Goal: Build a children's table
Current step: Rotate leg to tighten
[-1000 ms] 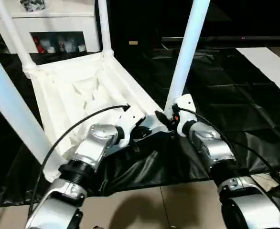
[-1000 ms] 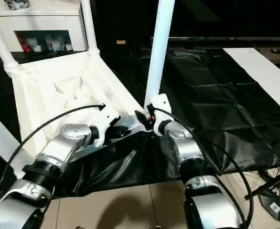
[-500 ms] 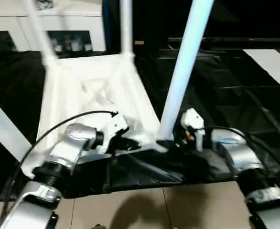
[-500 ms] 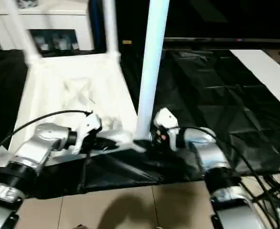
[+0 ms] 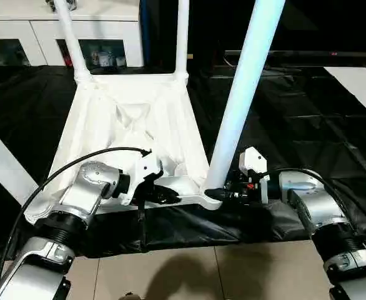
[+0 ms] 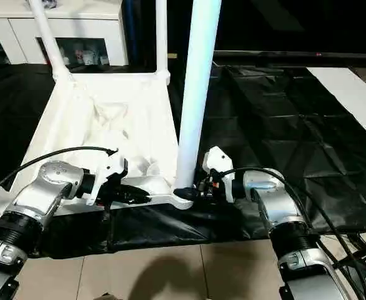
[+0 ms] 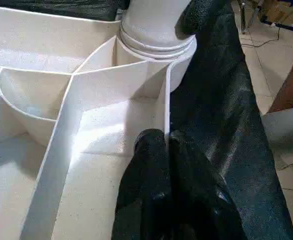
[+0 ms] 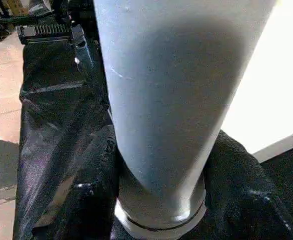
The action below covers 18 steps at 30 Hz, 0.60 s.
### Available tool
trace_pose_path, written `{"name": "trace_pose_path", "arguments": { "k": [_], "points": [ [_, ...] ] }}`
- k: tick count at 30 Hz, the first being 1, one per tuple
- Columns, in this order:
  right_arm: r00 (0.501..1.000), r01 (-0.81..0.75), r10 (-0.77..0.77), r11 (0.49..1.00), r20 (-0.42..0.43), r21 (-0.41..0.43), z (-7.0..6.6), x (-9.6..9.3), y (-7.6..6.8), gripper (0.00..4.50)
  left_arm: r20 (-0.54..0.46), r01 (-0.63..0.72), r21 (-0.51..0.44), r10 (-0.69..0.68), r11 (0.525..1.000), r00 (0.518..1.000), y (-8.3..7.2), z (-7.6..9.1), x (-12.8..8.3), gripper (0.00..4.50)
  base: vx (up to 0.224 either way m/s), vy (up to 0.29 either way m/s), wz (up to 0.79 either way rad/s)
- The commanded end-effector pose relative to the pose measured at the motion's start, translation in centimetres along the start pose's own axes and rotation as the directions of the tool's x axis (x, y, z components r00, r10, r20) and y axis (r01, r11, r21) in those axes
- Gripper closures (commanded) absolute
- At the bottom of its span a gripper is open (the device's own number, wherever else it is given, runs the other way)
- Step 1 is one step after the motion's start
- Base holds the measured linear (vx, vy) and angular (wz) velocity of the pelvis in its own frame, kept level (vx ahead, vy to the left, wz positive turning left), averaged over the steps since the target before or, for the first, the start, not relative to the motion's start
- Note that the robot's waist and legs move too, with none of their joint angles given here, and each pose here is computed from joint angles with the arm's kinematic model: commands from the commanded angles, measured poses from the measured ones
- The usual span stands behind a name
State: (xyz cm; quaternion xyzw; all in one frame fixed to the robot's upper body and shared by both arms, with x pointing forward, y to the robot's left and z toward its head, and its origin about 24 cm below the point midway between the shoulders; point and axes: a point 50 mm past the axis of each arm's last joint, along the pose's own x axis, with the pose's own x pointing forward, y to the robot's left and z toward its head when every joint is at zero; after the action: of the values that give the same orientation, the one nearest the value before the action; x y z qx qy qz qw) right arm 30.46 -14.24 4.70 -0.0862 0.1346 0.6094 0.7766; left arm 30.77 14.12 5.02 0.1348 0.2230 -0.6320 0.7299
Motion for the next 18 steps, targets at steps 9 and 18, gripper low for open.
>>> {"name": "trace_pose_path", "arguments": {
  "k": [9, 18],
  "points": [
    [0.99, 0.139, -0.142, 0.976, 0.006, 0.17, -1.4, 4.0, 0.6, 2.49, 0.094, -0.218, -0.015, 0.219, 0.976, 0.971, 1.1, 2.7, 2.6, 4.5, 0.0, 0.0, 0.0],
    [0.911, 0.402, -0.412, 0.86, -0.039, 0.315, -0.5, 8.8, -0.2, 2.49, 0.111, -0.326, -0.071, 0.333, 0.943, 0.936, 0.4, 5.3, 7.2, 4.5, 0.0, 0.0, 0.0]
  ]
}}
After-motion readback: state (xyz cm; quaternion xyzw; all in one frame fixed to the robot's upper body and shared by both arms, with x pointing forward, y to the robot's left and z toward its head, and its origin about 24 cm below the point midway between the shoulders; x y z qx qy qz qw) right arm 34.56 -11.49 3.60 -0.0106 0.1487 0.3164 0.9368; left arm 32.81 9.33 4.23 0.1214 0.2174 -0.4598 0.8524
